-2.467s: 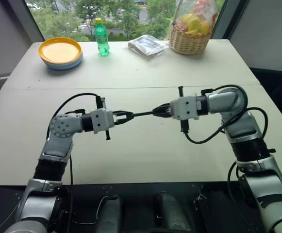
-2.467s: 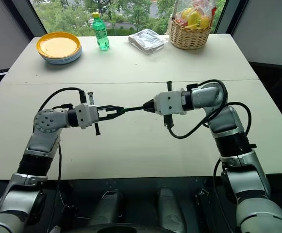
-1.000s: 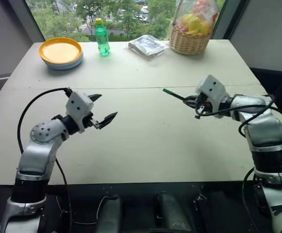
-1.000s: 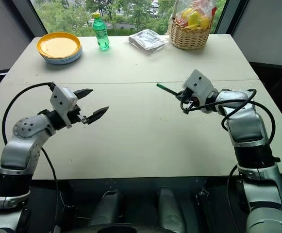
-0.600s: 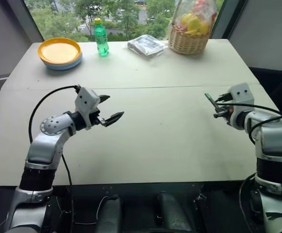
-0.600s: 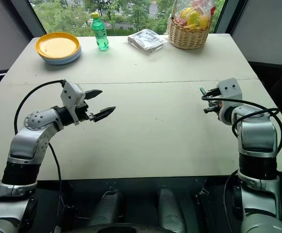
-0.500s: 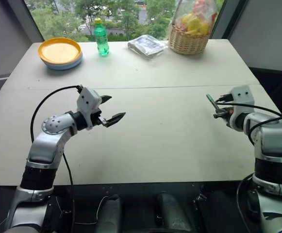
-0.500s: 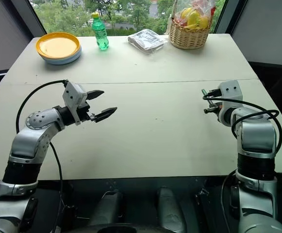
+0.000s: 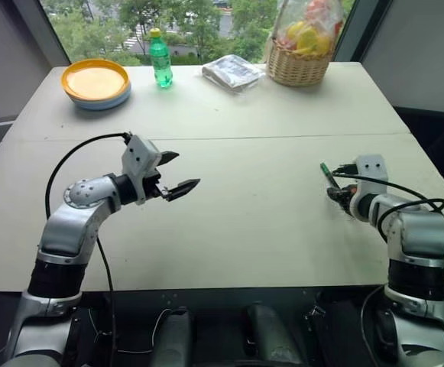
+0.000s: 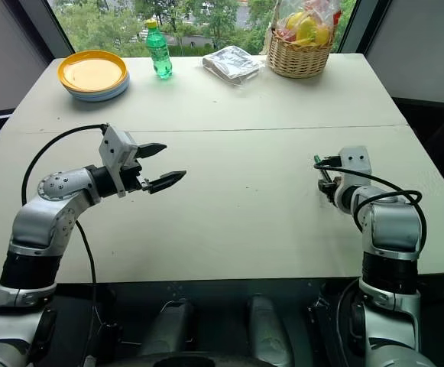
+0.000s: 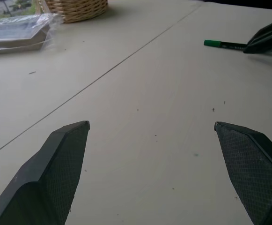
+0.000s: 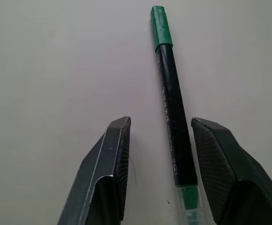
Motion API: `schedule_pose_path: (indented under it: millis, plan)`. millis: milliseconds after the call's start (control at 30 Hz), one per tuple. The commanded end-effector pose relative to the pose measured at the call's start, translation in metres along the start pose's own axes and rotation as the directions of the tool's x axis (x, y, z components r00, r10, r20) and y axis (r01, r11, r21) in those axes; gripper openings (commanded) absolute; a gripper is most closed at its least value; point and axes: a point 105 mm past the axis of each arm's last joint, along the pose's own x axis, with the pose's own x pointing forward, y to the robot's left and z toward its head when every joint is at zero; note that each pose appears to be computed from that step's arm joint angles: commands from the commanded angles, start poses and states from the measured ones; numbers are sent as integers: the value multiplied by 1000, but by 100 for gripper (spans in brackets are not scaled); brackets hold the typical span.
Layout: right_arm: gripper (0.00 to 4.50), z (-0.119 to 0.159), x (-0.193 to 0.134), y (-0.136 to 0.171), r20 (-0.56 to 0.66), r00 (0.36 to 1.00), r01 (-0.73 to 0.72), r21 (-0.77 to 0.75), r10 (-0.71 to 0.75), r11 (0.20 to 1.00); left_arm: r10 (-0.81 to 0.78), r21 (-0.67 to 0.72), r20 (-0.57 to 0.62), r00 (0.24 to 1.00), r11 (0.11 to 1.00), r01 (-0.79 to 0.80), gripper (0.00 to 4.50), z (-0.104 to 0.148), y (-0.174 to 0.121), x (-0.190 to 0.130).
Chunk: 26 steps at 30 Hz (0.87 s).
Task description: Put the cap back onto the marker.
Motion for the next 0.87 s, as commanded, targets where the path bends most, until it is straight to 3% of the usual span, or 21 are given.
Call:
schedule_pose_path:
  millis: [33, 67, 200, 433, 633, 867]
  plan:
    - [394, 9, -5, -5, 41, 999, 16, -3, -16, 1000, -15, 33, 19, 1000, 999, 15, 450, 10, -2, -2]
    - [446, 8, -5, -5, 40, 999, 12, -2, -11, 1000, -18, 34, 17, 1000, 999, 17, 450, 10, -2, -2]
    - [446, 27, -11, -7, 95, 995, -6, -69, 13, 998, -71, 45, 9, 997, 996, 71, 450, 11, -6, 2]
    - [446, 81, -43, -16, 185, 978, -34, -326, 99, 945, -203, 51, 33, 979, 978, 202, 450, 14, -9, 25]
    - [446, 75, -71, -14, 64, 981, -122, -535, 185, 836, -288, 60, 96, 953, 957, 283, 450, 20, -11, 44]
    - [446, 73, -102, -21, 10, 983, -142, -597, 184, 789, -337, 97, 170, 926, 941, 325, 450, 34, -11, 60]
